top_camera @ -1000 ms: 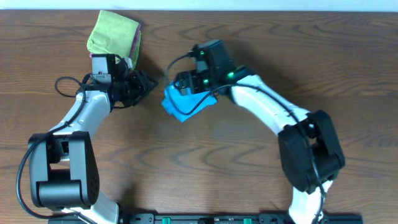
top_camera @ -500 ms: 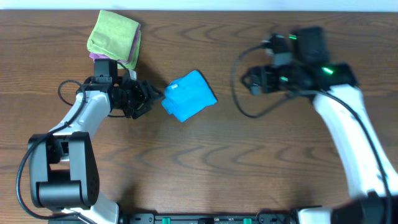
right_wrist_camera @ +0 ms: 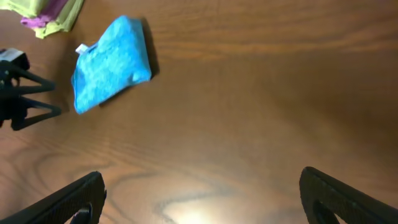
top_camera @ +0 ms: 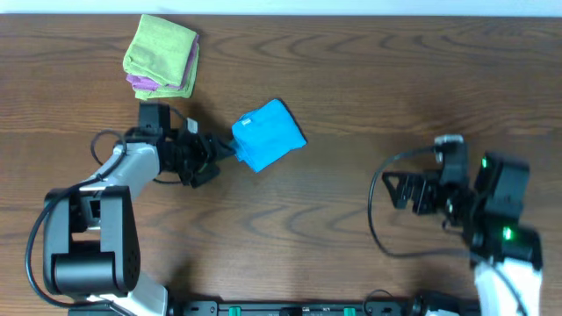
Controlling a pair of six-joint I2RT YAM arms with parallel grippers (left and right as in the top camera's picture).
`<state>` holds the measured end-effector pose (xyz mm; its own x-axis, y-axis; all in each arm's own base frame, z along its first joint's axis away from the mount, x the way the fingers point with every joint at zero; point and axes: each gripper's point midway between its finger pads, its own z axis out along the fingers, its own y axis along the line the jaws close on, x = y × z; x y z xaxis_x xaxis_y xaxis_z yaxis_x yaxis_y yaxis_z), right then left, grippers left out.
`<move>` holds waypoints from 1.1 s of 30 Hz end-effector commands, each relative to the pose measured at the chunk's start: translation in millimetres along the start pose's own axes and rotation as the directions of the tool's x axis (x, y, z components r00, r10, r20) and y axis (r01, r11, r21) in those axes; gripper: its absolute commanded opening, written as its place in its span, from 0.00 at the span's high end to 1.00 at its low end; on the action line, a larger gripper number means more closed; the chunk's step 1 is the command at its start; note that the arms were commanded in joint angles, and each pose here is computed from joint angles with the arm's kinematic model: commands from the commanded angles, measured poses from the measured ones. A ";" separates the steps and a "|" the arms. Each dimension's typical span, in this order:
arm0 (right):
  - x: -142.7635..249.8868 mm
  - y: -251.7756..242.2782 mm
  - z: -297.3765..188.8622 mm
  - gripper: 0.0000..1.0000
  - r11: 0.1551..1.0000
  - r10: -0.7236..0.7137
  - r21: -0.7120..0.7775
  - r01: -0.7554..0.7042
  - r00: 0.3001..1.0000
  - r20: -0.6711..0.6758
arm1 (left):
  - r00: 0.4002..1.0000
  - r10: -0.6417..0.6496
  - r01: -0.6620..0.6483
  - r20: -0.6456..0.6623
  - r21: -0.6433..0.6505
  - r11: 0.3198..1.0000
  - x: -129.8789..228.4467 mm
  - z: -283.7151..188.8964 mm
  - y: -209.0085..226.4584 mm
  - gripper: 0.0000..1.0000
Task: Fold the cloth
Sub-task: 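Grasp the folded blue cloth with the left gripper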
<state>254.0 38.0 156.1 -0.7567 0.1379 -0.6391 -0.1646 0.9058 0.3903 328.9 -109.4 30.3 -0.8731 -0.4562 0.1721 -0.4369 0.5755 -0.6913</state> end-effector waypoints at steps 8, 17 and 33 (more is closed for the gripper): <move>10.3 6.1 -8.6 0.01 0.998 0.056 -0.016 -0.055 0.997 0.053 | 0.998 -0.029 0.026 0.050 0.053 0.998 0.5 19.0 -24.2 0.16; 11.0 5.9 -8.5 0.01 0.998 0.057 -0.016 -0.057 0.997 0.050 | 0.992 -0.031 0.031 0.120 0.004 1.000 -5.0 29.1 -26.7 0.13; 11.0 5.9 -8.5 0.01 0.998 0.057 -0.016 -0.057 0.997 0.050 | 0.995 -0.073 0.071 0.064 0.035 0.997 -3.5 58.1 -22.7 0.14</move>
<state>240.6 40.4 157.9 -0.7293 0.1944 -0.6560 -0.1359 0.8985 0.4173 364.6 -156.0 25.1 -0.8332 -0.5391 0.1231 -0.4404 0.5123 -0.7373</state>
